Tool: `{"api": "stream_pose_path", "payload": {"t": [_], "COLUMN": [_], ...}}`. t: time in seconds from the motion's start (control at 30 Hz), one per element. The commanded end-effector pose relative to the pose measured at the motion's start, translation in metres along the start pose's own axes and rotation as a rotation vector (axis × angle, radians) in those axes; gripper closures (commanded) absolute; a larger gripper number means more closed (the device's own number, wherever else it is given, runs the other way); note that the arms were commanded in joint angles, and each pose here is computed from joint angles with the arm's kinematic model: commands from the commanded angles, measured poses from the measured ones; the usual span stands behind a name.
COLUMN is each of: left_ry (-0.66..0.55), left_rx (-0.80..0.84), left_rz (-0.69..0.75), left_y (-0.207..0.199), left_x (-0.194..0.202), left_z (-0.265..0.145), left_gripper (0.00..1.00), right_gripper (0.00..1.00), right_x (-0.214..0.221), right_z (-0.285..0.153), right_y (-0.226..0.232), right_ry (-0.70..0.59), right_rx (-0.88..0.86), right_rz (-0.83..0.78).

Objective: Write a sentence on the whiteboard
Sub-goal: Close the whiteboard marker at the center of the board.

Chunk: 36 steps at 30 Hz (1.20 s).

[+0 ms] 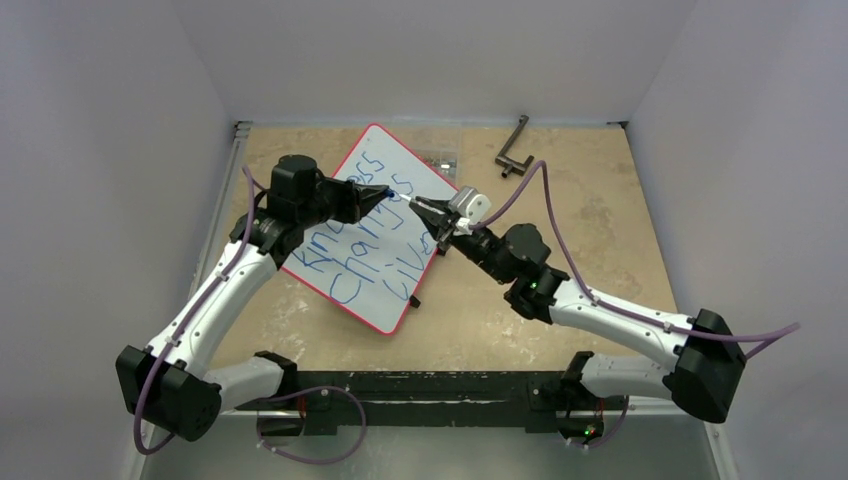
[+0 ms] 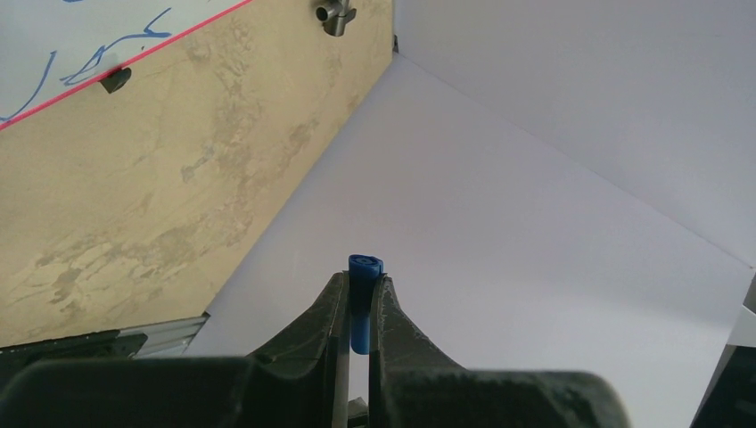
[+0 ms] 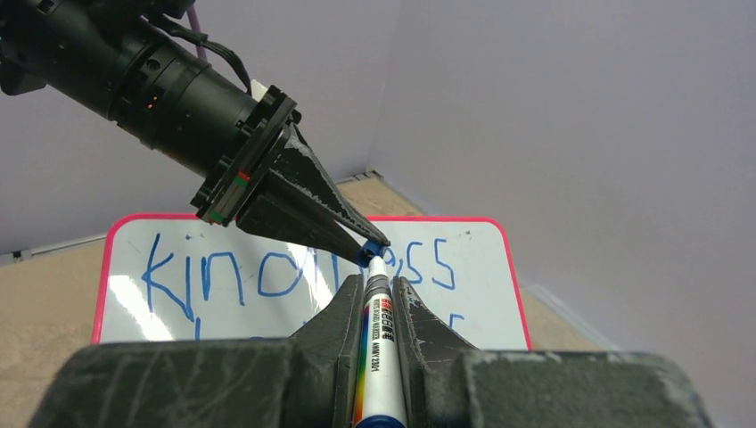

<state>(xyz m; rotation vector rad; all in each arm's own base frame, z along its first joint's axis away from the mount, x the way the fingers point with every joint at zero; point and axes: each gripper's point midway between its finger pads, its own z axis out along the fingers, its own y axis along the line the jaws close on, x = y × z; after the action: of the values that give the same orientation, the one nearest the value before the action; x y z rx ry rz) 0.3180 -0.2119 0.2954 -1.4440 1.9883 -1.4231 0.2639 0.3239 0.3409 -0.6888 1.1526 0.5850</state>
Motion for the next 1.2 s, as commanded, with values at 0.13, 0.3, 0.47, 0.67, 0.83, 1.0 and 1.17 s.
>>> {"api": "stream_pose_path", "payload": {"t": [0.13,0.3,0.47,0.67,0.83,1.0,1.17], "left_ry": [0.026,0.019,0.018,0.018,0.019,0.026,0.035], "left_rx": [0.013,0.023,0.021,0.019,0.019,0.015,0.014], "left_rz": [-0.028,-0.034,-0.037,-0.039,-0.037,-0.041,-0.046], "left_y": [-0.004,-0.004,-0.003,-0.003,-0.003,-0.003,-0.003], "left_x": [0.005,0.002,0.002,0.001,0.002,0.003,0.004], "left_z": [-0.006,-0.006,-0.004,-0.004,-0.004,-0.004,-0.003], "left_gripper": [1.0,1.0,1.0,1.0,1.0,1.0,1.0], "right_gripper": [1.0,1.0,1.0,1.0,1.0,1.0,1.0], "right_x": [-0.021,-0.019,-0.016,-0.014,-0.01,-0.008,-0.006], "right_z": [0.007,0.008,0.008,0.01,0.013,0.016,0.018], "right_y": [0.0,0.001,0.0,0.001,0.001,0.002,0.003], "right_ry": [-0.073,-0.066,-0.061,-0.052,-0.043,-0.039,-0.032], "right_rx": [0.024,0.032,0.041,0.038,0.042,0.038,0.037], "right_rz": [-0.028,-0.026,-0.023,-0.022,-0.024,-0.019,-0.018]}}
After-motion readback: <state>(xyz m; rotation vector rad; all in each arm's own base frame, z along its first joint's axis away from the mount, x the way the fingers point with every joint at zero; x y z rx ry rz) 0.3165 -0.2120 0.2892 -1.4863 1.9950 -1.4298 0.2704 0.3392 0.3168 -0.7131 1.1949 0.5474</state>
